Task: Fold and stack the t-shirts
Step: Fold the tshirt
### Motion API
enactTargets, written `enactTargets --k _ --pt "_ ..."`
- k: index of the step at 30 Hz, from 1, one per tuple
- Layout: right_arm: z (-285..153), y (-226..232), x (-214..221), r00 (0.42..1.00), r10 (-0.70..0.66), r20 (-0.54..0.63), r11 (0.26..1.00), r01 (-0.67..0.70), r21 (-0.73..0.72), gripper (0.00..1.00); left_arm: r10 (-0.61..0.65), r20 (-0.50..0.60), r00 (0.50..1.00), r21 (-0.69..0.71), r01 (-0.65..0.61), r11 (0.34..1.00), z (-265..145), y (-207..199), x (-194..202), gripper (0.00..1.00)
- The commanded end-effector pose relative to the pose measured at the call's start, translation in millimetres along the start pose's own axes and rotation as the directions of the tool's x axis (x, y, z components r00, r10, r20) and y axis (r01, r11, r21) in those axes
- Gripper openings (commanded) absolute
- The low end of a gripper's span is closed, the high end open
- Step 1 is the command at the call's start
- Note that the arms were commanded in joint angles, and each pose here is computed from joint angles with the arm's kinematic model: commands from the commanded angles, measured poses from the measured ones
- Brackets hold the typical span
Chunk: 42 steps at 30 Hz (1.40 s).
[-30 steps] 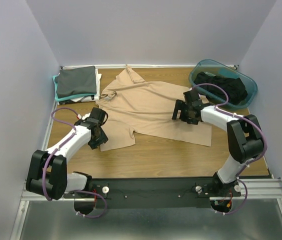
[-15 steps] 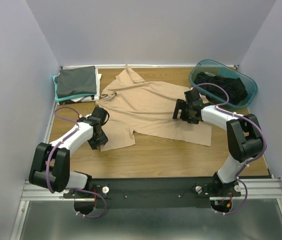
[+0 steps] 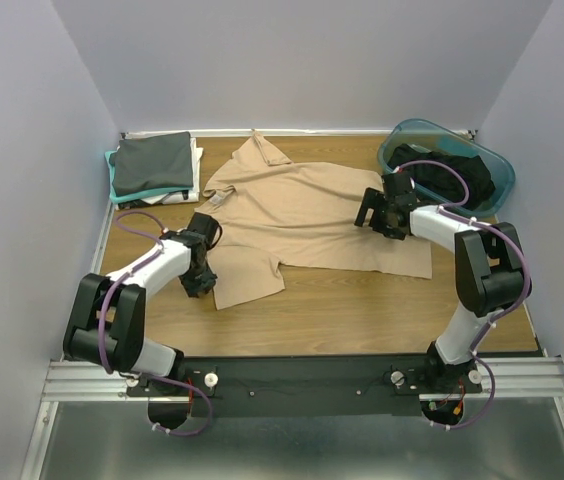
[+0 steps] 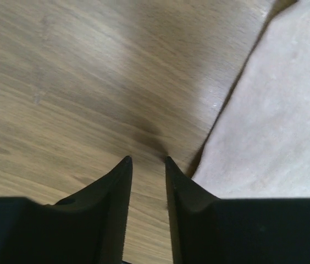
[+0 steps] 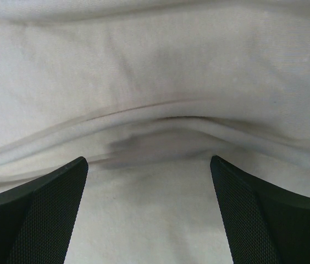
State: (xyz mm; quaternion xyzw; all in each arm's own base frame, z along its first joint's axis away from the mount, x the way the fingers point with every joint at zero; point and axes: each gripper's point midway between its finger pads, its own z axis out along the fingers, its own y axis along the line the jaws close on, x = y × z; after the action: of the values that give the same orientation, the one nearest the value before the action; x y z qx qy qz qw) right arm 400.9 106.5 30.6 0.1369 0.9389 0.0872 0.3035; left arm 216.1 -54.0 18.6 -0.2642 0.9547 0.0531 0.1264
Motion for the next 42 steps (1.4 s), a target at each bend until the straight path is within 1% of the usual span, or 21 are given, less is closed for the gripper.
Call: enactTargets --k 1,2,3,5,7,10,13,15,17,20,24,29,33,39,42 --pt "5 -13 13 0.999 -0.006 -0.051 0.999 0.008 0.041 0.99 0.007 0.0 1.0 0.076 -0.007 0.997 -2 -20 -3 0.36" --pt "5 -14 13 0.999 -0.005 -0.053 0.999 0.007 0.04 0.99 0.01 -0.011 1.0 0.095 -0.009 0.995 -2 -24 1 0.31" --pt "6 -14 13 0.998 -0.005 -0.056 0.999 0.007 0.038 0.99 0.011 -0.006 1.0 0.092 -0.01 0.996 -3 -24 0 0.3" --pt "7 -14 16 0.998 -0.004 -0.065 0.999 0.006 0.036 0.99 -0.008 0.037 0.999 0.107 0.004 0.994 -13 -26 -10 0.3" --pt "9 -15 18 0.997 -0.004 -0.074 0.999 0.006 0.035 0.99 -0.032 0.079 0.996 0.166 0.019 0.986 -26 -33 -17 0.31" --pt "10 -14 20 0.997 -0.006 -0.082 0.999 0.009 0.031 0.99 -0.052 0.101 0.994 0.206 0.031 0.978 -37 -32 -17 0.34" --pt "12 -13 20 0.996 -0.005 -0.086 1.0 0.007 0.027 0.99 -0.066 0.095 0.993 0.226 0.043 0.973 -43 -29 -12 0.36" --pt "12 -10 18 0.996 -0.005 -0.085 1.0 0.007 0.019 0.99 -0.057 0.083 0.995 0.238 0.036 0.971 -41 -29 -5 0.38" --pt "14 -8 19 0.996 -0.003 -0.091 1.0 0.004 0.011 0.99 -0.038 0.047 0.998 0.229 0.027 0.973 -34 -27 6 0.38" --pt "14 -6 18 0.996 -0.003 -0.093 1.0 0.004 0.004 0.99 0.006 0.025 1.0 0.232 -0.012 0.973 -29 -31 17 0.38" --pt "14 -4 15 0.996 0.0 -0.089 1.0 0.0 -0.004 0.99 0.031 0.005 1.0 0.242 -0.031 0.97 -27 -36 27 0.39" --pt "12 -2 11 0.997 0.006 -0.078 1.0 -0.007 -0.009 0.99 0.079 -0.044 0.996 0.224 -0.067 0.972 -17 -38 41 0.4" --pt "8 0 8 0.998 0.005 -0.068 1.0 -0.006 -0.016 0.99 0.094 -0.072 0.993 0.201 -0.078 0.976 -14 -38 47 0.4" --pt "5 -1 11 0.998 0.007 -0.069 1.0 -0.008 -0.015 0.99 0.105 -0.079 0.991 0.174 -0.09 0.981 -12 -39 49 0.4" --pt "5 -2 12 0.997 0.008 -0.07 1.0 -0.009 -0.014 0.99 0.117 -0.09 0.989 0.165 -0.101 0.981 -8 -39 51 0.37"
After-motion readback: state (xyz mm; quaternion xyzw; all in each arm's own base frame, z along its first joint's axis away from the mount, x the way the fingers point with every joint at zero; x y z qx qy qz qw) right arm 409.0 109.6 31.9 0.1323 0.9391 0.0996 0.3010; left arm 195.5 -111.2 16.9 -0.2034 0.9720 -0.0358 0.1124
